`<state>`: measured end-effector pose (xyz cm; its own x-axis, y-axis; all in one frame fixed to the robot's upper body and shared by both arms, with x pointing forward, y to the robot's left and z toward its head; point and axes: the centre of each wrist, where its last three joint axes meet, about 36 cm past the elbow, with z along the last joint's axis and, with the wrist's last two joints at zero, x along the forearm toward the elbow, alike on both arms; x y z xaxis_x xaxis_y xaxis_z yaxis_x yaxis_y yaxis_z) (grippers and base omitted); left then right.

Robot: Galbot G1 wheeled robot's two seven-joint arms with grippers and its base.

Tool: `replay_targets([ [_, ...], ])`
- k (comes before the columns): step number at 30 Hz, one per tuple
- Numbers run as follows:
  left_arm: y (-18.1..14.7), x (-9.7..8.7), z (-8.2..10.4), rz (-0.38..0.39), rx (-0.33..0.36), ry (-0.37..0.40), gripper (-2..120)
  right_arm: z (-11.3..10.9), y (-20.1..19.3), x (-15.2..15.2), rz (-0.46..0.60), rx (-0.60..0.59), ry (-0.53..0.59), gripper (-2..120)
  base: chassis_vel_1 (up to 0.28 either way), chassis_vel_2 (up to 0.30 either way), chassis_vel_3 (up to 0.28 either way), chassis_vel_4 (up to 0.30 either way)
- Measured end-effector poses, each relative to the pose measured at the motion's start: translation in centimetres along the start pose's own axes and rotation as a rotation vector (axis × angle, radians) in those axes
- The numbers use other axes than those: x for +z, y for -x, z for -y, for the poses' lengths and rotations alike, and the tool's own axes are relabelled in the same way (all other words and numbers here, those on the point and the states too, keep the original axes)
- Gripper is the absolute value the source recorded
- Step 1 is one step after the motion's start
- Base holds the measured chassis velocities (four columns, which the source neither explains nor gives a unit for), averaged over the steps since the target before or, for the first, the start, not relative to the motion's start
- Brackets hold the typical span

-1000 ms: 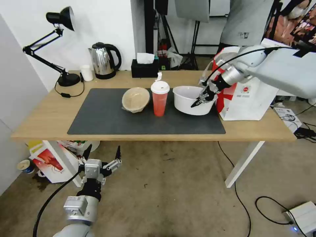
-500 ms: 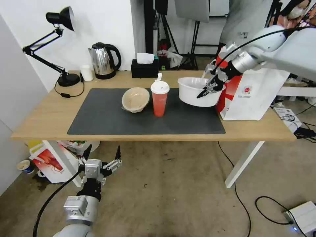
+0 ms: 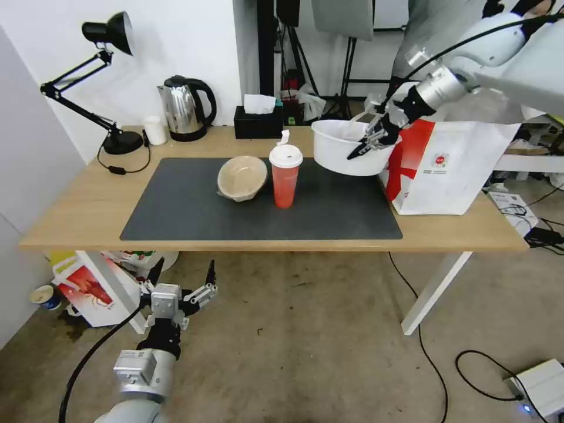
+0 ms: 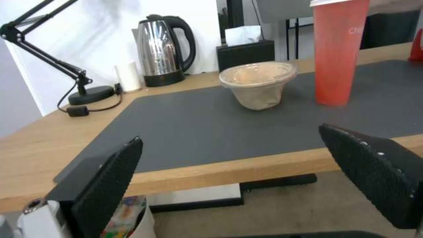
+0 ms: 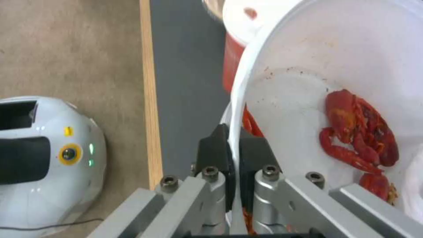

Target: Pick up the trash from the table and place it into the takeout bag.

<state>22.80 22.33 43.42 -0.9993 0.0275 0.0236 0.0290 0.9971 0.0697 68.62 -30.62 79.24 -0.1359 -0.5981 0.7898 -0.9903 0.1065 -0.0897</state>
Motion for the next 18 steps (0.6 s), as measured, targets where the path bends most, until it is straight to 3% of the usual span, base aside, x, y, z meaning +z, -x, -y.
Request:
replay_targets([
  [18,0.0,0.0,0.0,0.000,0.000,0.000,100,-0.4,-1.6,-5.8,0.046,0.015,-0.101,0,0.000,0.000,0.000,0.000],
])
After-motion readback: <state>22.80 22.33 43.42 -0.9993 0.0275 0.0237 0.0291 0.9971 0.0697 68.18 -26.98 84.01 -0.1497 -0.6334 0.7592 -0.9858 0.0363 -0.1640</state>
